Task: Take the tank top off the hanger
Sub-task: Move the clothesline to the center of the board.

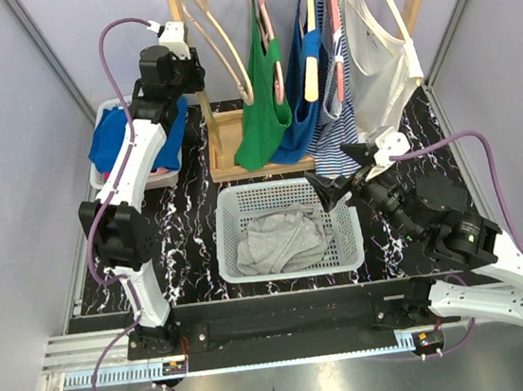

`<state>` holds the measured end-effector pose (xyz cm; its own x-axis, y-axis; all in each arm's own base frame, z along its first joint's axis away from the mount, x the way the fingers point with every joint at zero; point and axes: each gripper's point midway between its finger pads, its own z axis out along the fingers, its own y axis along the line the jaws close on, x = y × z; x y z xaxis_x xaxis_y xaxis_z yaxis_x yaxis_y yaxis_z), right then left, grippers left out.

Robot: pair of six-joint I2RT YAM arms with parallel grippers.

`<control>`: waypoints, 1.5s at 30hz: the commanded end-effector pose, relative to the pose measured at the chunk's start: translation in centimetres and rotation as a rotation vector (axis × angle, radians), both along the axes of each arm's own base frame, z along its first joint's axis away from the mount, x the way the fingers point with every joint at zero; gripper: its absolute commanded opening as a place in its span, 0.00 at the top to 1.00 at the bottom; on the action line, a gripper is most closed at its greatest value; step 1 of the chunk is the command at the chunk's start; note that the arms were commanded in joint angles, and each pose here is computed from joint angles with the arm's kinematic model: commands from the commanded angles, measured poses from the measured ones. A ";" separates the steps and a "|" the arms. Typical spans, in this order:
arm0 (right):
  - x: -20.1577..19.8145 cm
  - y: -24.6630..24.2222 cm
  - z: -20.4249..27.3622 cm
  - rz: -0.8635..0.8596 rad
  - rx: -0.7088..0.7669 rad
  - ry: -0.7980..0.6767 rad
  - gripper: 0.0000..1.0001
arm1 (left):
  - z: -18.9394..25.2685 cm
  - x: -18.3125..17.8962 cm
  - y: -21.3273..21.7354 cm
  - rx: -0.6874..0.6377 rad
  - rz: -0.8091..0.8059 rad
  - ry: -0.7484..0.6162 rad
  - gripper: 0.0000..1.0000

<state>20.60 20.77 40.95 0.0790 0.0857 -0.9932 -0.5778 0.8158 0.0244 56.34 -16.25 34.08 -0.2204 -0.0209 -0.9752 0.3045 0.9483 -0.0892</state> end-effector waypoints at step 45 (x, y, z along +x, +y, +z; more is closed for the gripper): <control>0.5 -1.3 1.9 -0.070 0.072 -0.043 0.00 | -0.5 -13.0 -5.3 0.170 -0.425 0.042 1.00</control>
<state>20.92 19.70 41.71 0.1016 0.1177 -0.9878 -0.5363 0.8428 0.0453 48.37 -15.55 33.53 -0.2547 0.1747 -0.9511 0.3246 0.9419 0.0861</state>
